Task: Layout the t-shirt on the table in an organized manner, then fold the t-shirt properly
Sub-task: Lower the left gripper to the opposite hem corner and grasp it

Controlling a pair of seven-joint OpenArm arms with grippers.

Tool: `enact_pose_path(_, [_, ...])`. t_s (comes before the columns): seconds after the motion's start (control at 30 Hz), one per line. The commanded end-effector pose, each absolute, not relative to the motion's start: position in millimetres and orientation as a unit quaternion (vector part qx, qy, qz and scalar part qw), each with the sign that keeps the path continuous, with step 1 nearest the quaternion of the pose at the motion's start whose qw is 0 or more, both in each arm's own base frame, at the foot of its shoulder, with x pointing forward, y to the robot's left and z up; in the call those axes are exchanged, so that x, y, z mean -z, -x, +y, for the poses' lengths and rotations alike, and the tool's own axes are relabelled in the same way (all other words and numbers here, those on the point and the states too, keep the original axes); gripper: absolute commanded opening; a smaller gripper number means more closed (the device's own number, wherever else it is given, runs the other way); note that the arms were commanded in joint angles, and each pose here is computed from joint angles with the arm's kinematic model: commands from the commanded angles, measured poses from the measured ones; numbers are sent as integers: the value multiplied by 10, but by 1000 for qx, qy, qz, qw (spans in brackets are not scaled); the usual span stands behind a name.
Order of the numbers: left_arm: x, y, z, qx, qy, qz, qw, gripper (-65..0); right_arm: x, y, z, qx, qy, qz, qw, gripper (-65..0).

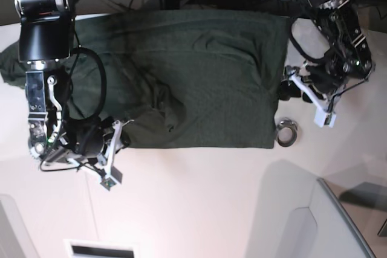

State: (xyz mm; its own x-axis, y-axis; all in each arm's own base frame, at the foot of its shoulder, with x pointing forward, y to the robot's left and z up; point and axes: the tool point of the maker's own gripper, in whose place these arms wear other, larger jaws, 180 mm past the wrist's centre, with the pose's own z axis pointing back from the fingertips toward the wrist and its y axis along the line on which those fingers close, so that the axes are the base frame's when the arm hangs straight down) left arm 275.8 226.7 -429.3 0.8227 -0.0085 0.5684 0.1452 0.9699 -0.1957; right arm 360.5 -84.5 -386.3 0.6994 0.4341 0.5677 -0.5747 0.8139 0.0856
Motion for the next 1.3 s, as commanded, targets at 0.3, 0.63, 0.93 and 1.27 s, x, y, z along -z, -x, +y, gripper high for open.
enact_pose_path(0.3, [4338,-3587,1394,116,220,-280,927,-216,3493,-3603,-1565,-194,-80,-345,915,-495])
enact_pose_path(0.63, [4452,-3794,1473,47,208,-303,929,-216,3442,-3477,-1786,-165,-63,-357,917,-495])
enact_pose_path(0.93, [4424,-3886,2178,-21,88,-334,938,-216,3489,-3434,-1787,-164,-65,-351,920,-495])
enact_pose_path(1.27, [4326,-3818,1738,36,168,-336,926,-216,3503,-3426,-1793,-164,-65,-349,921,-495])
